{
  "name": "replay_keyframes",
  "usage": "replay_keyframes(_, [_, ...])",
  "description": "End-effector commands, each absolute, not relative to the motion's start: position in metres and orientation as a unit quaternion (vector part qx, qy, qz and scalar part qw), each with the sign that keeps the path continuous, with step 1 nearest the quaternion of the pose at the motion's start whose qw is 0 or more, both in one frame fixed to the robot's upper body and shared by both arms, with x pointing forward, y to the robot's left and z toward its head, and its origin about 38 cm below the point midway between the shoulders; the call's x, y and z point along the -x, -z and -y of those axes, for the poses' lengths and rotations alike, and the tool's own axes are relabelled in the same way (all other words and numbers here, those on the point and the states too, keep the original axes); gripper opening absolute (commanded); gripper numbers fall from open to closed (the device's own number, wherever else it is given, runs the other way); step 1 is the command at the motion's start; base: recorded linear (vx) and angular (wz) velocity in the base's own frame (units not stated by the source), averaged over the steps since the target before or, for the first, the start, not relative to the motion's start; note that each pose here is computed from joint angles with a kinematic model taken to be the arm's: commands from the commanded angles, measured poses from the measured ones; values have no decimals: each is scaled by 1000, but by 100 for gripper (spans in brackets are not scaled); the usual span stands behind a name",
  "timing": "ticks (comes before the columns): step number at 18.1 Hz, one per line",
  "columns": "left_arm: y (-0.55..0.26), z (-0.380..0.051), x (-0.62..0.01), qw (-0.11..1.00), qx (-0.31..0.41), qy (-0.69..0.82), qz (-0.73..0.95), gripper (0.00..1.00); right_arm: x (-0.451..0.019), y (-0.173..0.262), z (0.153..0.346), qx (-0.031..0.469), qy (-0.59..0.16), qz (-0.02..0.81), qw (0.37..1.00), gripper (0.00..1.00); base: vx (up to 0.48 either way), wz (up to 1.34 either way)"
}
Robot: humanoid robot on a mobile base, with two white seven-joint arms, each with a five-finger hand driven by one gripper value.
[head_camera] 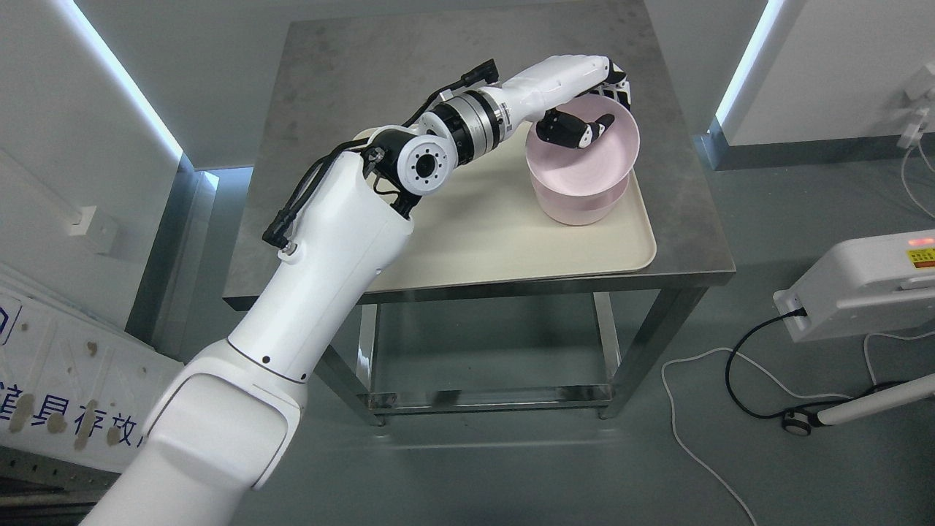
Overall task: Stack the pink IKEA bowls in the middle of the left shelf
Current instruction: 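Carry the pink bowl over and lower it into the other pink bowl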
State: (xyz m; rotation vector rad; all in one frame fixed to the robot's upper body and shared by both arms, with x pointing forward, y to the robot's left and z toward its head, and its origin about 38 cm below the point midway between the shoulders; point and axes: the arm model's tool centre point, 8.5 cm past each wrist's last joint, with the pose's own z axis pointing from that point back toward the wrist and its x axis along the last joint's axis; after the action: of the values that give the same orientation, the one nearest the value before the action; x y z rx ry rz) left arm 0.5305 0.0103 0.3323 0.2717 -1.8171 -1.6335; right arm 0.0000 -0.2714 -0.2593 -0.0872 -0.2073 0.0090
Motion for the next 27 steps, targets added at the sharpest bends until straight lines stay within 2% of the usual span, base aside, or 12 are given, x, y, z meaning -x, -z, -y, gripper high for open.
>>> replay_keyframes(1, [-313,-20,-545,363,-113,639,668,3,-6,258,283,52,-3,112,992,100,0,0])
replay_keyframes(3, [-311,-21,-547,368,-113,638,667,5,-6,258,283,52,-3,112,992,100,0,0])
replay_keyframes(5, [-313,-24,-548,370,-112,633,671,12,-6,258,283,52,-3,112,992,100,0,0])
replay_keyframes(6, [-314,-25,-548,371,-111,631,672,19,-6,258,283,52,-3,112,992,100,0,0])
replay_keyframes(7, [-314,-26,-549,372,-110,628,674,33,-6,258,283,52,-3,112,992,100,0,0])
replay_keyframes(12, [-338,-56,-553,390,-85,558,728,66,-6,258,283,52,-3,112,992,100,0,0])
replay_keyframes(14, [-361,-73,-541,372,-36,492,787,67,-6,258,283,52,-3,112,992,100,0,0])
replay_keyframes(17, [-364,-91,-490,326,121,374,860,71,-6,258,283,52,-3,112,992,100,0,0])
replay_keyframes(21, [-300,-78,-438,315,197,434,820,71,-6,258,283,52,-3,112,992,100,0,0])
replay_keyframes(22, [-290,-74,-437,321,179,461,808,71,-6,258,283,52,-3,112,992,100,0,0])
replay_keyframes(25, [-264,-83,-454,360,30,540,760,71,-6,258,283,52,-3,112,992,100,0,0])
replay_keyframes(27, [-263,-91,-465,400,-17,536,744,70,-6,258,283,52,-3,112,992,100,0,0])
